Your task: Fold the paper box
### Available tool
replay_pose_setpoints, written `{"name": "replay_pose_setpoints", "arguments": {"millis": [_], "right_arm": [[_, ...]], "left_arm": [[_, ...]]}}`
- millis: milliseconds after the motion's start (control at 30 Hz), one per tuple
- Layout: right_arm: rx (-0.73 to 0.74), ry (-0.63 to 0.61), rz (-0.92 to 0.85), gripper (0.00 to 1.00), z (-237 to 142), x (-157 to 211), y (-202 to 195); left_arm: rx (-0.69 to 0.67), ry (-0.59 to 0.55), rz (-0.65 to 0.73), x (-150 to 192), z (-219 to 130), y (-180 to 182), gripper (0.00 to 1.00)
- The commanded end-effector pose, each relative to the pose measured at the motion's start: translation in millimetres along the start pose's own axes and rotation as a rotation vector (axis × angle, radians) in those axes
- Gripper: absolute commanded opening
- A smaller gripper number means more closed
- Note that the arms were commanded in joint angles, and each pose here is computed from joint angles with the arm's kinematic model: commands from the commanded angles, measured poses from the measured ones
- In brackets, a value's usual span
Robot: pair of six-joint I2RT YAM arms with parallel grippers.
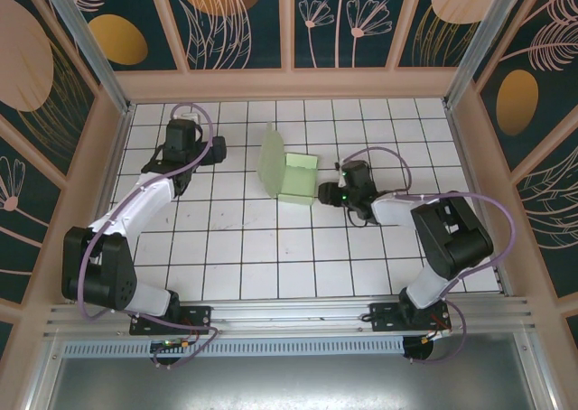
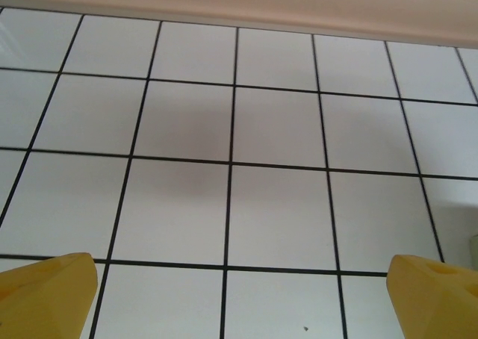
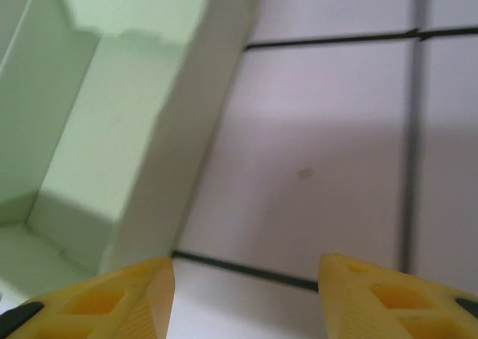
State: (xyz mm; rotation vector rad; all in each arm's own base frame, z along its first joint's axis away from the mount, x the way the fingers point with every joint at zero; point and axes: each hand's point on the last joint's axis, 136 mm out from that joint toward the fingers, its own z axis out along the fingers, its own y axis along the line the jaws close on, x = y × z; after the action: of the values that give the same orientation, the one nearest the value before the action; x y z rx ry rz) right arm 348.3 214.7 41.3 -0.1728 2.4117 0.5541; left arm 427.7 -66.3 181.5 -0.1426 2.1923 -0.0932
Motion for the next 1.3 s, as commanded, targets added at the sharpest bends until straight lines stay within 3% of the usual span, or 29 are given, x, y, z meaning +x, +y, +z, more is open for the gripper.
{"name": "replay_pose_setpoints", "arguments": {"millis": [0,133,300,467,533,633,733,900,1000,1267], "right_arm": [[-0.036,-0.005,-0.094,0.54,12.2,1.8,35.9],[-0.115,0.026,-0.157,0.53,29.8,9.7,80.5],[-0.249,0.02,-0.244,0.54,46.6,9.8,148.2],[-0.333,-0.045,-0.307,0.56,25.6,2.4,171.4],[-0.359,-0.081,-0.311,0.58,9.7,-4.0,167.2],[-0.35,-0.142,-0.286,0.59,-10.2,-21.5,147.7],[-0.305,-0.189,-0.246,0.6,-22.4,-39.1,119.0],[-0.246,-0.232,-0.143,0.6,-29.3,-57.6,74.0],[-0.245,-0.227,-0.123,0.6,-27.1,-56.7,68.0],[-0.24,-0.211,-0.111,0.6,-19.0,-49.8,64.0]], "left_arm": [[-0.062,-0.093,-0.081,-13.3,-10.9,14.3,0.99],[-0.12,-0.133,-0.179,-6.5,-18.5,29.9,0.99],[-0.089,-0.152,-0.256,-2.3,-28.1,29.2,0.99],[-0.053,-0.106,-0.387,17.1,-28.6,26.9,0.98],[-0.048,-0.079,-0.45,28.3,-23.0,26.2,0.89],[0.012,0.018,-0.487,49.6,-7.9,4.0,0.87],[-0.007,0.094,-0.435,69.3,2.0,-25.9,0.87],[0.033,0.194,-0.485,95.8,16.9,-82.3,0.78],[0.012,0.227,-0.452,103.3,23.7,-106.2,0.73],[-0.089,0.294,-0.359,124.3,43.2,-104.4,0.52]]}}
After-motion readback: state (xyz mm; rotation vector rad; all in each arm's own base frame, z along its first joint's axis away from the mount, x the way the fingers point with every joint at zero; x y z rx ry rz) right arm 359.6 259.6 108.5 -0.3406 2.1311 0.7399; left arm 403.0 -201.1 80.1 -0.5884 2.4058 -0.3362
